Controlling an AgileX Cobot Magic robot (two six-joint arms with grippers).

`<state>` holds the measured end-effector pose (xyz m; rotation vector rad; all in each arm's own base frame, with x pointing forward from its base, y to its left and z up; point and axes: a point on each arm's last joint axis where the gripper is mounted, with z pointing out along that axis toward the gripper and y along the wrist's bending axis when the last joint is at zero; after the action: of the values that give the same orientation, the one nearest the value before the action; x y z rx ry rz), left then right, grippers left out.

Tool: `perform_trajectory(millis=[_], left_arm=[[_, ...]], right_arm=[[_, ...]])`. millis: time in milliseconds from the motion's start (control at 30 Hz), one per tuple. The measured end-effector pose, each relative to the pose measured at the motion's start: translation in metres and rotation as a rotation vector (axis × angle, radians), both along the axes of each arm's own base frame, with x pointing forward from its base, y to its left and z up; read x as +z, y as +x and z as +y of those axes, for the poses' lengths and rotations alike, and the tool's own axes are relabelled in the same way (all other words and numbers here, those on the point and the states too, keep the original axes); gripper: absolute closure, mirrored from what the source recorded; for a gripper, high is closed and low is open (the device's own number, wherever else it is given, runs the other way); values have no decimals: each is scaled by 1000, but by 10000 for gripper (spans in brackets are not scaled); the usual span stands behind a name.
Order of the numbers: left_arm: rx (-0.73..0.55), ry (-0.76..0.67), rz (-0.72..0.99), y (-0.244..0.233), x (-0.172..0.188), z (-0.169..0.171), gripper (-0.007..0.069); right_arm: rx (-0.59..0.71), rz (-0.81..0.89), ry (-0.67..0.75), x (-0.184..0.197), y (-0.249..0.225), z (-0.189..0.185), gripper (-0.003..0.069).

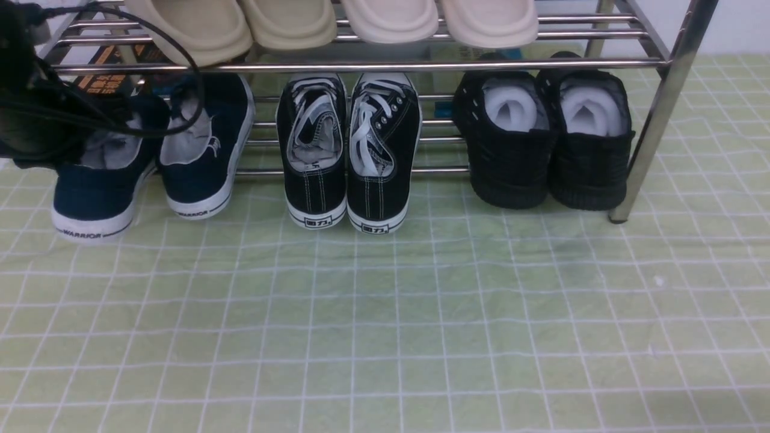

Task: Take the shoes off the shelf with your hand from the green coffee tablecloth.
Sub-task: 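Set the held shoe down on the floor in front of the rack with the left gripper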

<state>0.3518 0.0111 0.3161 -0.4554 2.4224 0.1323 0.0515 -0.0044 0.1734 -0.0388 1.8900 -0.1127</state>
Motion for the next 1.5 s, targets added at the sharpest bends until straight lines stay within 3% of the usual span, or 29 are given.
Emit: perform_trajectory(millis=[433, 567, 733, 967, 1200, 1500], left_arm=[[1, 20, 88, -123, 71, 5, 581], [10, -3, 95, -146, 58, 4, 581], [-14, -49, 132, -168, 8, 0, 581], [-83, -70, 0, -165, -49, -5, 581], [-100, -102, -96, -166, -73, -8, 581], [-100, -109, -63, -171, -90, -9, 579]], right_arm=[[0, 0, 0, 0, 0, 0, 422], [0, 0, 0, 0, 0, 0, 422], [0, 0, 0, 0, 0, 0, 422], [0, 0, 0, 0, 0, 0, 422], [0, 0, 0, 0, 0, 0, 422], [0, 0, 0, 0, 0, 0, 422]])
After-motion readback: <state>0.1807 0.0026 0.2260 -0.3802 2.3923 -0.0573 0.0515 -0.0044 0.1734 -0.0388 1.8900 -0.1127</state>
